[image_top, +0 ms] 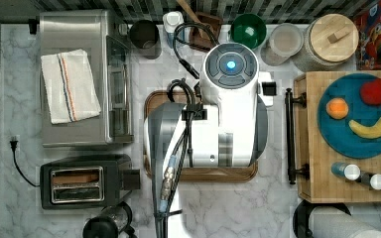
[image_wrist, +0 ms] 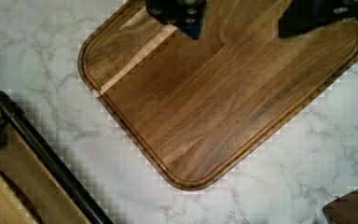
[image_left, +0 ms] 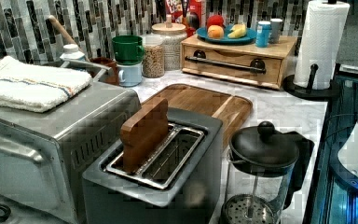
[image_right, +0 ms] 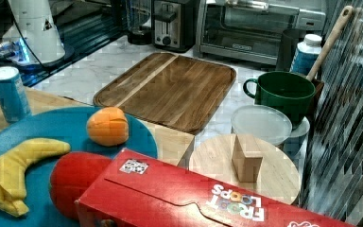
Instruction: Open the drawer.
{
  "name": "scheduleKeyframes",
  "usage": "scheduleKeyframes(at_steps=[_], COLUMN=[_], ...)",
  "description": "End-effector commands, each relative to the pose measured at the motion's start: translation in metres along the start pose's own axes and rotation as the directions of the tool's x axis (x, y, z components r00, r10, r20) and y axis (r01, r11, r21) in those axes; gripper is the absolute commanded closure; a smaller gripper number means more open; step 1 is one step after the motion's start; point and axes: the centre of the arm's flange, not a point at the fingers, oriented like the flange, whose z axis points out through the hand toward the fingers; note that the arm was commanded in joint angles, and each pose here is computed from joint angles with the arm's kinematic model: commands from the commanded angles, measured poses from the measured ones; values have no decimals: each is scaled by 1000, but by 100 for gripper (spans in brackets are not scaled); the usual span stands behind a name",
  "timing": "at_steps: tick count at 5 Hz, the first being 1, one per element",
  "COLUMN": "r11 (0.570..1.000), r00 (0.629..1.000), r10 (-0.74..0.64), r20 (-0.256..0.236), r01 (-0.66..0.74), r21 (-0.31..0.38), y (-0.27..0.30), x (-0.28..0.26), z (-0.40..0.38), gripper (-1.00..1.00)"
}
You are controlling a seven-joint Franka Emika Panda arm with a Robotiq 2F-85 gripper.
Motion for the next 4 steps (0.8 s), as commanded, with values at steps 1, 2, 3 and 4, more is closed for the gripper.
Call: scheduleKeyframes(at_steps=[1, 2, 3, 4], r11=[1000, 1000, 999, 990], r00=[1000, 1000, 999, 990], r10=[4, 4, -39, -138], r20=[1, 1, -9, -29], r01=[-4, -4, 39, 138], r21=[-2, -2, -14, -30], y=[3, 3, 8, 23], x=[2, 2, 0, 5], z=[1, 1, 9, 25], gripper=[-100, -100, -100, -100])
